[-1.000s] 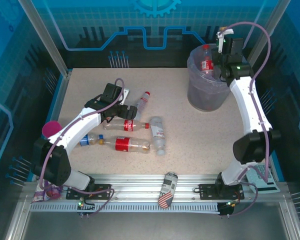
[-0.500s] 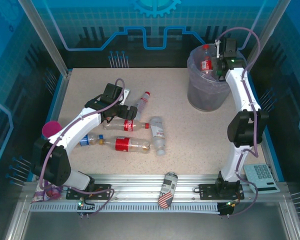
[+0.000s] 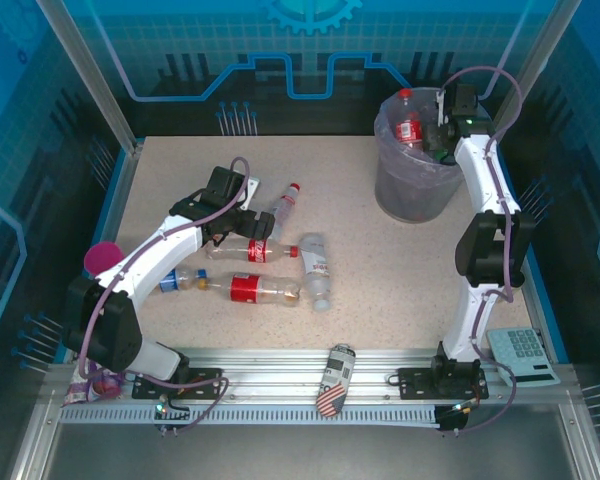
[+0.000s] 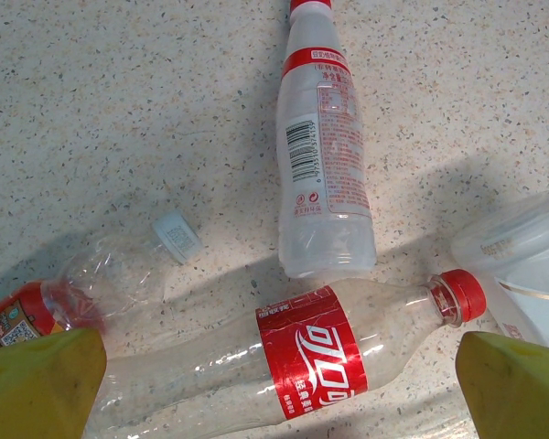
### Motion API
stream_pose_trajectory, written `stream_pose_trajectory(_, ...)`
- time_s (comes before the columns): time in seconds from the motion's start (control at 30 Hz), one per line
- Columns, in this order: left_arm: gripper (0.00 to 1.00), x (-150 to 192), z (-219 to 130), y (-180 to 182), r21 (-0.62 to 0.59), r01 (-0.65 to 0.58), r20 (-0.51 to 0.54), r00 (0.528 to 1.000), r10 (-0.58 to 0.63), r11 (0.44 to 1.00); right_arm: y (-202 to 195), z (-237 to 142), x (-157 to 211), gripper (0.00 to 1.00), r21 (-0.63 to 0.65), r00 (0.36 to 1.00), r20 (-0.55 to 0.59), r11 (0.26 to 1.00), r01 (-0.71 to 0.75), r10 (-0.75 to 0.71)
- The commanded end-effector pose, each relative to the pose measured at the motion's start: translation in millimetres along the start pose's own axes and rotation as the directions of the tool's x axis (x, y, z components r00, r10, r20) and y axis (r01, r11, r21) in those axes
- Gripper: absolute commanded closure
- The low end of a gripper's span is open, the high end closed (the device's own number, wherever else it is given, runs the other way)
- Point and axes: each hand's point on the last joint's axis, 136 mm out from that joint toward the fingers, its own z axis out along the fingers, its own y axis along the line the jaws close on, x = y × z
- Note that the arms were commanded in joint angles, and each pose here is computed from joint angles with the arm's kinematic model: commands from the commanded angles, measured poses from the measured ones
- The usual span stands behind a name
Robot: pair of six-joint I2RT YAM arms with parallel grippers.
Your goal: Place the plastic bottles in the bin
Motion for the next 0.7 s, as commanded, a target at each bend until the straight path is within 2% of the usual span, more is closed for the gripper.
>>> stream_pose_trajectory(0.0, 0.01, -6.8, -6.6, -2.1, -0.002, -0.018, 0.012, 1.000, 0.018, 1.000, 0.5, 4.4, 6.4, 0.23, -0.017, 1.000, -0.029, 1.000, -0.009, 0.008)
stream_pose_trajectory(0.13, 0.01, -6.8, -6.9, -1.6, -0.003, -0.017, 0.012, 1.000, 0.017, 1.000, -1.0, 2.6, 5.2, 0.15, -0.014, 0.999, -0.032, 1.000, -0.008, 0.008)
stream_pose_trajectory(0.3, 0.01, -7.0, -6.8, -2.0, -0.003, -0.018, 0.013, 1.000, 0.018, 1.000, -3.2, -10.0, -5.0, 0.10, -0.021, 1.000, -0.008, 1.000, -0.013, 0.012)
stream_pose_trajectory(0.67, 0.01, -6.0, -5.1, -2.8, 0.001, -0.017, 0.008, 1.000, 0.017, 1.000, -9.0, -91.6, -51.9, 0.09, -0.090, 0.983, 0.175, 0.995, -0.047, 0.062)
